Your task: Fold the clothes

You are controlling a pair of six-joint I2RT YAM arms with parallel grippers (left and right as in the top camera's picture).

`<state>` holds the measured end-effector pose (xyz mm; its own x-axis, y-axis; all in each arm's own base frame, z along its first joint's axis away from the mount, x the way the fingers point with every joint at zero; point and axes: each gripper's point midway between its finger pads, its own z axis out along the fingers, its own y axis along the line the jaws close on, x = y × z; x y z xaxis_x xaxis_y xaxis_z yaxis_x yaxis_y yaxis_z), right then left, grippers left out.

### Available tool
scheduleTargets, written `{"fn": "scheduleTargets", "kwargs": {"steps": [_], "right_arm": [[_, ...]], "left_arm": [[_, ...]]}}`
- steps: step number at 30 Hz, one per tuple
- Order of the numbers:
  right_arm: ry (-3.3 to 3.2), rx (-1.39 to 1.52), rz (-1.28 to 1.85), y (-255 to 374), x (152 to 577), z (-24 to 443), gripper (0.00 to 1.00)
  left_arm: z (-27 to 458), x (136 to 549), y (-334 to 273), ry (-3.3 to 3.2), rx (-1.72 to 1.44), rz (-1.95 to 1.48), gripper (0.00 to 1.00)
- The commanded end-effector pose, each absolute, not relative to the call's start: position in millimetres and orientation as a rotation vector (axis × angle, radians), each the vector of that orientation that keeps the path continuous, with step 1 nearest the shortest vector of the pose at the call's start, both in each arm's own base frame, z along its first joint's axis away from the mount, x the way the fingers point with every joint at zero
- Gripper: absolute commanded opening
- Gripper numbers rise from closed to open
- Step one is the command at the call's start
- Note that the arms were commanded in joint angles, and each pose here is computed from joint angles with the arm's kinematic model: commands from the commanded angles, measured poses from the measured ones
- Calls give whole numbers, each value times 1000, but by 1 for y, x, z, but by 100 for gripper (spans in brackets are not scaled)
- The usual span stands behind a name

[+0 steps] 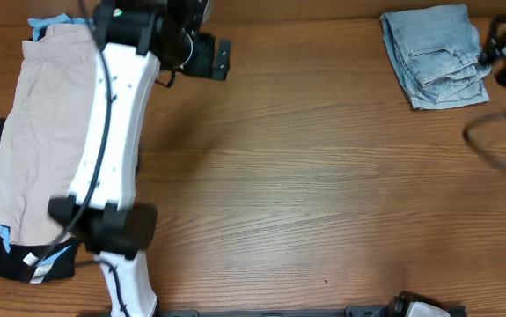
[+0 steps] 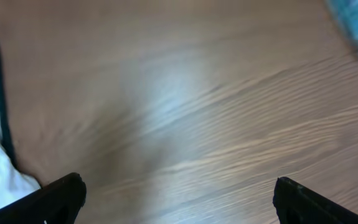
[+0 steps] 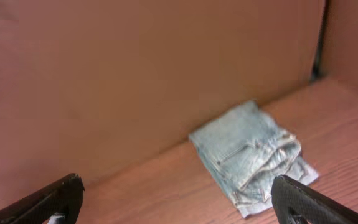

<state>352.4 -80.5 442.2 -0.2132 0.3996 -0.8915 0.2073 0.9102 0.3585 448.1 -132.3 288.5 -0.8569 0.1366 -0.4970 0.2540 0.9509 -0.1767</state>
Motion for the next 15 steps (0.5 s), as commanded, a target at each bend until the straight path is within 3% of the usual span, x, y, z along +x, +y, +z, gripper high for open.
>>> {"fn": "scheduleTargets", "kwargs": {"steps": [1,8,15], "right_arm": [[1717,402,171,-68,319,475,100],[1598,355,158,-53,273,511,100],[1615,277,232,-24,270,511,100]], "left_arm": [[301,446,-128,2571,291,-312,100],[298,446,-128,2580,291,-312,100],[298,446,-128,2581,291,-312,100]]}}
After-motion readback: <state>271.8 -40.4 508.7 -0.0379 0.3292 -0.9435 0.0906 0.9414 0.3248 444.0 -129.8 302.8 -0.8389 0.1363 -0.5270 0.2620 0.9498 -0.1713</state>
